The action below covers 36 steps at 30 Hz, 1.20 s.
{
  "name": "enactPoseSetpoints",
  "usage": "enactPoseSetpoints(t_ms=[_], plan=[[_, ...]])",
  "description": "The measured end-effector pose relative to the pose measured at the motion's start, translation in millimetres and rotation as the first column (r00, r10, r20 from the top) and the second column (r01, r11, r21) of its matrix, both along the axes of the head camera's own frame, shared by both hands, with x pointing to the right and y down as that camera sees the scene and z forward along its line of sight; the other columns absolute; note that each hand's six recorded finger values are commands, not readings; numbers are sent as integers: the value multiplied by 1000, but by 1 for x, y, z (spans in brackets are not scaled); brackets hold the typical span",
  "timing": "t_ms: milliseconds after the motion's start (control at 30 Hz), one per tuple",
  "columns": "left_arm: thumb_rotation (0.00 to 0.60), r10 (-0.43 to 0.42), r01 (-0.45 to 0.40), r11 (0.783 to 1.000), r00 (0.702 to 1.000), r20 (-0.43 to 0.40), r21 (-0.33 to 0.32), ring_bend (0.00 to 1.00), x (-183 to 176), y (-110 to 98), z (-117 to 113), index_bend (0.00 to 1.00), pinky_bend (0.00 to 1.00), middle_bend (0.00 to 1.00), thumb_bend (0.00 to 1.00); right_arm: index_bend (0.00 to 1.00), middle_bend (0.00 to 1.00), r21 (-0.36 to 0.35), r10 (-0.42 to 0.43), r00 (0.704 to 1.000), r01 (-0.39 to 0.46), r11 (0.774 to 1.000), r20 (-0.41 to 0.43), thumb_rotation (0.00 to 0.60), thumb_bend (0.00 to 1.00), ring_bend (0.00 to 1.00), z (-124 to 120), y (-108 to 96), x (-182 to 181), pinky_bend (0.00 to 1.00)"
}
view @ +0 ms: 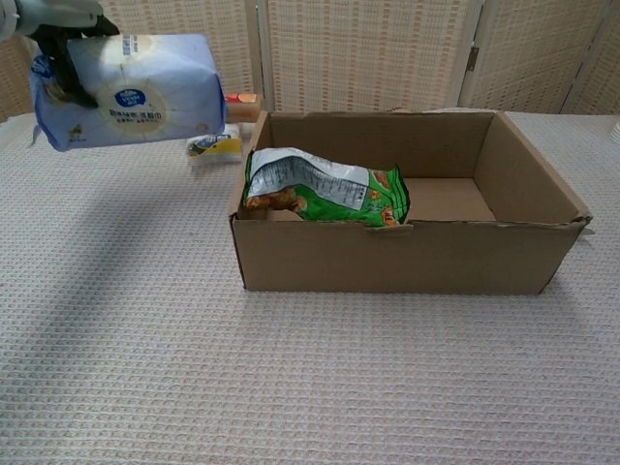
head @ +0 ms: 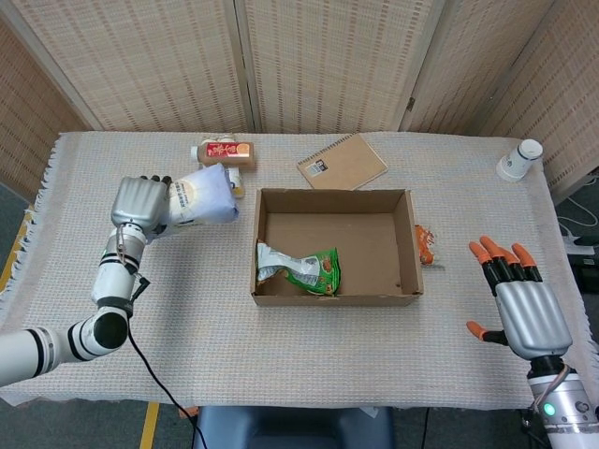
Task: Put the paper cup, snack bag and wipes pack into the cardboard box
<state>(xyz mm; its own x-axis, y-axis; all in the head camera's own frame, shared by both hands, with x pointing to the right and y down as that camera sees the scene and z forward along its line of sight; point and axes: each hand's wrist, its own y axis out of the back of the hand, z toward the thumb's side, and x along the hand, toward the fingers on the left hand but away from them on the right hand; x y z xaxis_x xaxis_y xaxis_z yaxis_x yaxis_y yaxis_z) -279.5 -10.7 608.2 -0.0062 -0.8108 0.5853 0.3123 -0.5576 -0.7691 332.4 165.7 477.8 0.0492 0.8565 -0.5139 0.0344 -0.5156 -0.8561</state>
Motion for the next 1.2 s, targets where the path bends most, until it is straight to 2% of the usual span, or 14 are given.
enactPoseSetpoints(t_ms=[233,400,567,833,867,900,967,1000,1033,1100,1200], plan=[[600,65,-57,995,994,-91,85,650,36,-7,-53,635,809,761,357,38,0,8,-12,1000,12,1000,17,600,77,0,-3,2,-2,0],[600,145,-122,985,968,-204,122,656,85,2,-77,641,815,769,357,39,0,11,-17,1000,17,1000,23,600,76,0,-5,2,-3,0],[600,197,-168,979,935,-296,119,656,130,19,-77,641,816,769,357,38,0,11,-17,1000,16,1000,25,600,76,0,-6,2,-2,0],[600,256,-245,966,878,-405,78,633,196,59,-50,610,800,742,340,39,0,11,-10,1000,9,1000,25,600,76,0,-7,1,0,0],[600,257,-248,966,874,-412,76,615,201,63,-46,586,787,723,330,39,0,12,-9,1000,8,1000,25,600,76,0,-7,1,0,0],[600,258,-250,965,870,-419,74,558,207,66,-41,514,745,656,309,38,0,12,-8,1000,8,1000,26,600,76,0,-7,1,0,0],[600,258,-252,965,868,-425,71,344,213,70,-32,263,560,407,258,38,0,13,-8,1000,8,1000,26,600,76,0,-8,1,1,0],[600,259,-256,965,867,-426,65,182,217,71,-28,115,406,218,228,39,0,14,-8,1000,7,1000,27,600,76,0,-8,1,1,0],[600,260,-260,964,866,-428,59,64,219,72,-25,22,270,80,204,39,0,15,-7,1000,7,1000,28,600,76,0,-8,1,1,0],[600,263,-270,962,861,-436,48,0,223,73,-22,0,139,0,175,39,0,17,-6,1000,5,1000,28,600,76,0,-9,0,1,0],[600,266,-270,961,856,-443,56,0,227,68,-20,0,85,0,156,38,0,15,-1,1000,1,1000,26,600,76,0,-9,0,3,0]])
